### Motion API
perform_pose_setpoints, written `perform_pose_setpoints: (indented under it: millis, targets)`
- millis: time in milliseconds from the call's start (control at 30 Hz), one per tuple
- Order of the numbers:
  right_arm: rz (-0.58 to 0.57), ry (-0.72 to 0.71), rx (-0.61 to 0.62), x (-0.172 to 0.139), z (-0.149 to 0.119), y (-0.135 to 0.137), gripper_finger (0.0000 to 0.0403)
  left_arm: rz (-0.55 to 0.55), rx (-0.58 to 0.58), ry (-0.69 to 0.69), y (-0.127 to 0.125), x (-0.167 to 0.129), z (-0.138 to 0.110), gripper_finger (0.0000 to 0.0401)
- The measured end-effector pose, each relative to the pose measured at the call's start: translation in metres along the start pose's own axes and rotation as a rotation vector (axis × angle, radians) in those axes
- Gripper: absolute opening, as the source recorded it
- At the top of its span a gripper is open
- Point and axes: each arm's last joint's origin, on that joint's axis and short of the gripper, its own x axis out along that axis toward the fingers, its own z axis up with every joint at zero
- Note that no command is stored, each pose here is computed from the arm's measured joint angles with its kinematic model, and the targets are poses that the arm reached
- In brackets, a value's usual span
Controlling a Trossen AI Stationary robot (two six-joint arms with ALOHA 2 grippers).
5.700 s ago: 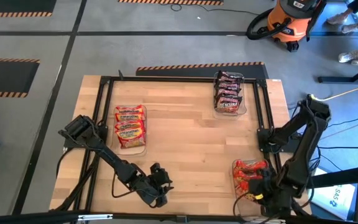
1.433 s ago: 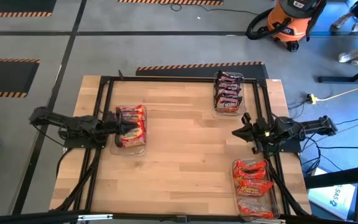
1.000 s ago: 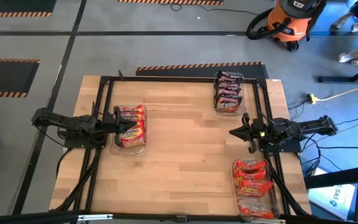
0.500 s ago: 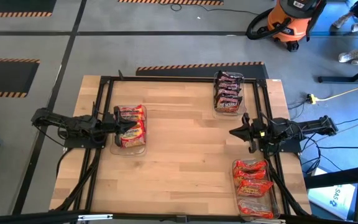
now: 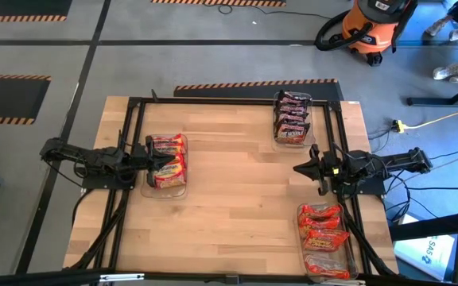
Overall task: Sort Maruchan noodles
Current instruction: Return to Home Position
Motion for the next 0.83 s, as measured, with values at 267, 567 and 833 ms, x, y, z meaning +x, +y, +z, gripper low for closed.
perform_pose_setpoints:
  millis: [267,567,833]
  targets:
    - [0.0,0.0,0.0,0.0,0.0,0.0,0.0003,0.0,0.0,0.0,0.0,0.0,0.0,0.0004]
    - [0.0,0.0,0.0,0.0,0.0,0.0,0.0003,0.0,0.0,0.0,0.0,0.0,0.0,0.002]
    - [0.0,0.0,0.0,0.0,0.0,0.0,0.0003,0.0,0.0,0.0,0.0,0.0,0.0,0.0016]
